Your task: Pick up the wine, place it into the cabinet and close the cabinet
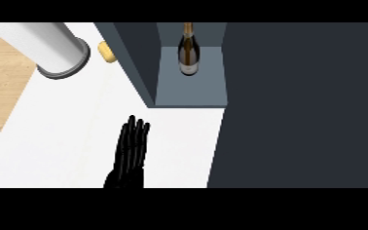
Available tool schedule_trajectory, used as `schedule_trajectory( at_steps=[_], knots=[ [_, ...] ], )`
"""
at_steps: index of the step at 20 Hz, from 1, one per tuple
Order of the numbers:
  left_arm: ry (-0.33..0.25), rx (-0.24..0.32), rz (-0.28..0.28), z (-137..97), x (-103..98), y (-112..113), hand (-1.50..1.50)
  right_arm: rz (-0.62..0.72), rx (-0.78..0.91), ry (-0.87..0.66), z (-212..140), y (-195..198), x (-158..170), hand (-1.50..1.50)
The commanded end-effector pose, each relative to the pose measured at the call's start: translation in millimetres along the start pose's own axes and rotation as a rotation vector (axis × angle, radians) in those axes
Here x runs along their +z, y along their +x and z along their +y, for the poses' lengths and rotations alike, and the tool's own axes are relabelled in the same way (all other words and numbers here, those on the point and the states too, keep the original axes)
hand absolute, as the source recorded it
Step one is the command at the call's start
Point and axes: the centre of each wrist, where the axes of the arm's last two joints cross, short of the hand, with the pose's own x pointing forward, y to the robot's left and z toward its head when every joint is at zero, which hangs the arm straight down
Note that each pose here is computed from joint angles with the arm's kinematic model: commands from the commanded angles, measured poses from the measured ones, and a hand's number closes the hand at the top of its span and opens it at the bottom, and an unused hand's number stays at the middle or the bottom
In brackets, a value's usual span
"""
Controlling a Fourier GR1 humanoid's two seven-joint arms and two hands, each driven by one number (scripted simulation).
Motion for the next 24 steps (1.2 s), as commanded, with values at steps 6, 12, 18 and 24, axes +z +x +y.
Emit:
schedule_trajectory(
  at_steps=[6, 12, 18, 24],
  knots=[
    [-0.073, 0.002, 0.006, 52, 10, 36, -1.5, -0.018, 0.001, 0.133, 5, 14, 33, 1.5],
    [-0.037, 0.008, -0.016, 69, 12, 41, -1.5, 0.074, -0.201, 0.237, 25, 8, 32, 1.5],
    [-0.029, 0.0, -0.057, 100, 13, 60, -1.5, 0.119, -0.246, 0.318, 45, 3, 23, 1.5],
    [0.015, -0.023, -0.066, 137, -10, 85, -1.5, 0.052, -0.177, 0.475, 68, 14, 35, 1.5]
  ],
)
